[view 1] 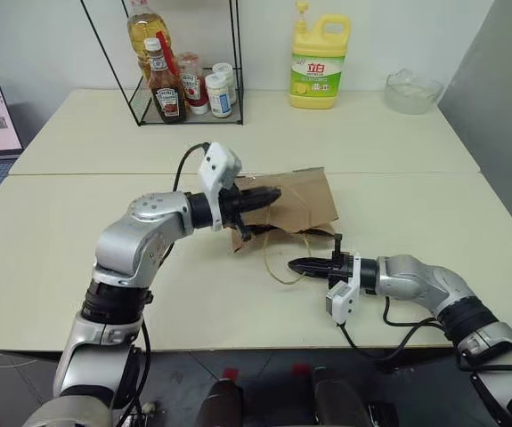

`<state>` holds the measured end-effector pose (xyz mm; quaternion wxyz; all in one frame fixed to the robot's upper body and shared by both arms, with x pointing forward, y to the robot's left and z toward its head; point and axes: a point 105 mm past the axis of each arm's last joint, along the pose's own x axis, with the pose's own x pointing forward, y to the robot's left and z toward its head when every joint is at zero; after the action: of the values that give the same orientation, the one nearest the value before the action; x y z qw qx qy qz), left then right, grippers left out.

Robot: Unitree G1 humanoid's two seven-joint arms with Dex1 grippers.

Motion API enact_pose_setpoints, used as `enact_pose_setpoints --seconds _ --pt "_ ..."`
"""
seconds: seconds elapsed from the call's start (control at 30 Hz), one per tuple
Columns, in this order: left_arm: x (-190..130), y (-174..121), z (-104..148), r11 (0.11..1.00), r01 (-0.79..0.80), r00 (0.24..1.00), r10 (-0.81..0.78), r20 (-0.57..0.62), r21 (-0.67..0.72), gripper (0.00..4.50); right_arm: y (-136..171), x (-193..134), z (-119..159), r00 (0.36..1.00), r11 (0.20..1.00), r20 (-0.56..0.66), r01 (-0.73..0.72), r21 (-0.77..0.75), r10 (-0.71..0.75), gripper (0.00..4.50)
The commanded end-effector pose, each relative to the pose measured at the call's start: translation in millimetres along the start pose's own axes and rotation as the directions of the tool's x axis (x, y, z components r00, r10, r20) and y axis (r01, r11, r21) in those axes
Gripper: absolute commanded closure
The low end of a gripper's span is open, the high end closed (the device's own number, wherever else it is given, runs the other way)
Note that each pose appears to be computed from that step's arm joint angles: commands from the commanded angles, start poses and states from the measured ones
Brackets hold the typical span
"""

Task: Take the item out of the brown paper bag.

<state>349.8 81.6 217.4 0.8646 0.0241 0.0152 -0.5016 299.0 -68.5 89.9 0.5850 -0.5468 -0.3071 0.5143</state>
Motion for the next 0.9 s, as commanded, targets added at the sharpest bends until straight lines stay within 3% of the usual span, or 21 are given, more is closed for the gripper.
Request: enact_pose_setpoints --seconds 0.03,0.43,0.53,0.73,0.9 --pt "-5 8 39 0.999 -0.035 0.990 0.038 0.136 -0.019 4.50 18 4 5 0.998 0.994 0.014 -0.058 0.096 0.057 4.48" --pt "-6 11 60 0.993 -0.029 0.976 0.052 0.210 -0.111 4.50 18 4 -1 0.995 0.984 -0.008 -0.098 0.147 0.100 4.48" --pt "-5 6 58 0.993 -0.010 0.978 0.033 0.204 -0.114 4.50 18 1 3 0.993 0.974 -0.001 -0.112 0.195 0.114 3.82" --pt "-5 3 53 0.994 0.005 0.981 0.017 0.192 -0.111 4.50 9 -16 11 0.993 0.967 -0.023 -0.108 0.231 0.116 1.70" --pt "-6 -2 48 0.993 0.029 0.983 -0.007 0.184 -0.116 4.50 -5 -49 18 0.993 0.964 -0.082 -0.060 0.260 0.084 0.01"
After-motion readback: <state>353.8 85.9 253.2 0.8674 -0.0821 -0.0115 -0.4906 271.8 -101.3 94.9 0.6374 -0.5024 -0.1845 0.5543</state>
